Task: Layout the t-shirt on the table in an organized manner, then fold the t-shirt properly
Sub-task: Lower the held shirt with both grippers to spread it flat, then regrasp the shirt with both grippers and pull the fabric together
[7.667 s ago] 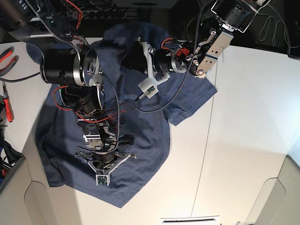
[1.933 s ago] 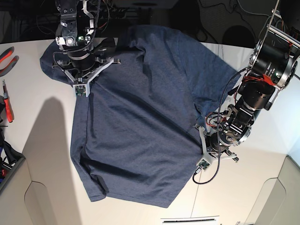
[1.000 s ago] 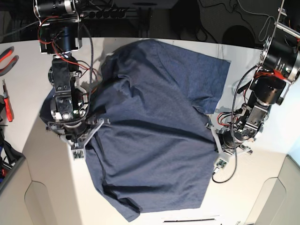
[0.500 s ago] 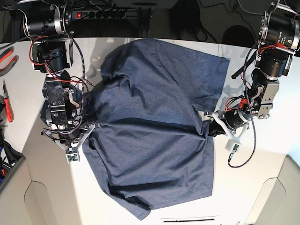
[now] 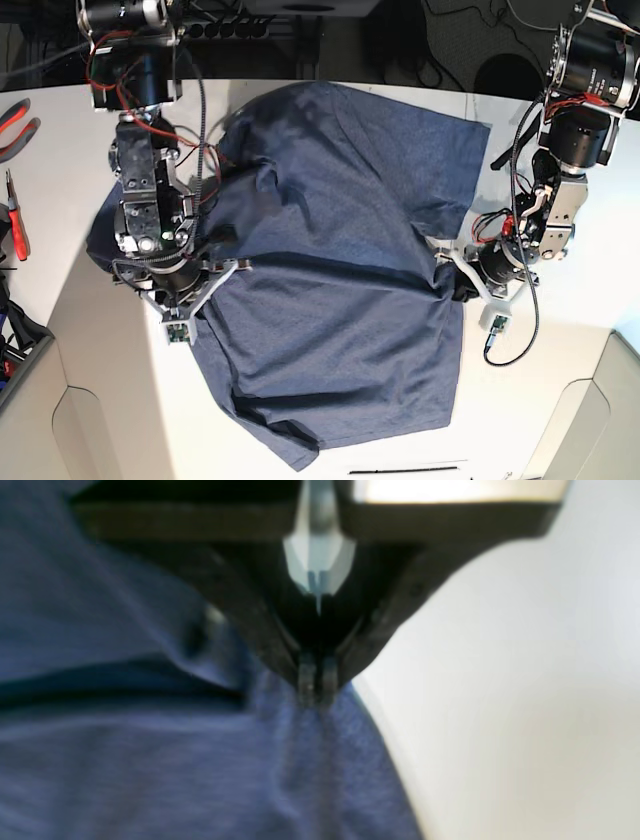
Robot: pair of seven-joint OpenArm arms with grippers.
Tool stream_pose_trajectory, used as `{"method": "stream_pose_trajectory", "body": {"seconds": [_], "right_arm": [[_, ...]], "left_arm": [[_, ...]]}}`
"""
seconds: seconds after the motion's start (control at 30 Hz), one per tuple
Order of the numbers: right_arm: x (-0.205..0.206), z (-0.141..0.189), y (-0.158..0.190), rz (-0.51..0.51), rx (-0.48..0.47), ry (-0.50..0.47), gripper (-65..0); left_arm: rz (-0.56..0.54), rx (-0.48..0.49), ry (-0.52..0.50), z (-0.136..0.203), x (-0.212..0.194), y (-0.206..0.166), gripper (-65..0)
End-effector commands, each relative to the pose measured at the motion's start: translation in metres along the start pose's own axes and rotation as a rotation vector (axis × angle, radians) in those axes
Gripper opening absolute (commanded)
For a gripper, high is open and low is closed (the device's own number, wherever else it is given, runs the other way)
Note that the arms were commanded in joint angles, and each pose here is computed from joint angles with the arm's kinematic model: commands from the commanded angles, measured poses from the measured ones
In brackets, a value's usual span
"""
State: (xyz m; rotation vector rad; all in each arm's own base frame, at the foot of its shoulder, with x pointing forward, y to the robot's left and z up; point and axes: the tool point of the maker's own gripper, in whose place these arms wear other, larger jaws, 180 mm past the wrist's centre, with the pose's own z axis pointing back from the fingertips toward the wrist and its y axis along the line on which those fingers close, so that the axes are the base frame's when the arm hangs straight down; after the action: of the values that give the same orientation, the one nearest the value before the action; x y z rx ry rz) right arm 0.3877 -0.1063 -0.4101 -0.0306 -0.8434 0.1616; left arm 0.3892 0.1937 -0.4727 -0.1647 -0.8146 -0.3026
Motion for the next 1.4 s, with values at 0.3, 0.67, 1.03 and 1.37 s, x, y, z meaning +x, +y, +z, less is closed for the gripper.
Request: {"method": "stream_pose_trajectory", "body": {"seconds": [0.3,0.67,1.03,1.37], "right_arm": [[-0.040,0.048,0.056,-0.048,0.168,0.008,-65.0],[-0.085,0.062,0.071,-0.050,0.196,0.094,-65.0],[-0.061,0.076,0.138,-0.195,0.440,0.041,-65.0],[-0.088,0.077,0.174,-0.097,0.479,0.122,-65.0]], "left_arm": [[0.013,0.179,-0.069,0.010,0.014,0.044,-65.0],[0.037,0.127,-0.301,0.030,0.094,0.052,-65.0],[0.017,0.089,-0.359,0.013,0.150,0.036,-53.7],[-0.314,0.136,-0.197,-0.019,0.120,0.015,-53.9]]}}
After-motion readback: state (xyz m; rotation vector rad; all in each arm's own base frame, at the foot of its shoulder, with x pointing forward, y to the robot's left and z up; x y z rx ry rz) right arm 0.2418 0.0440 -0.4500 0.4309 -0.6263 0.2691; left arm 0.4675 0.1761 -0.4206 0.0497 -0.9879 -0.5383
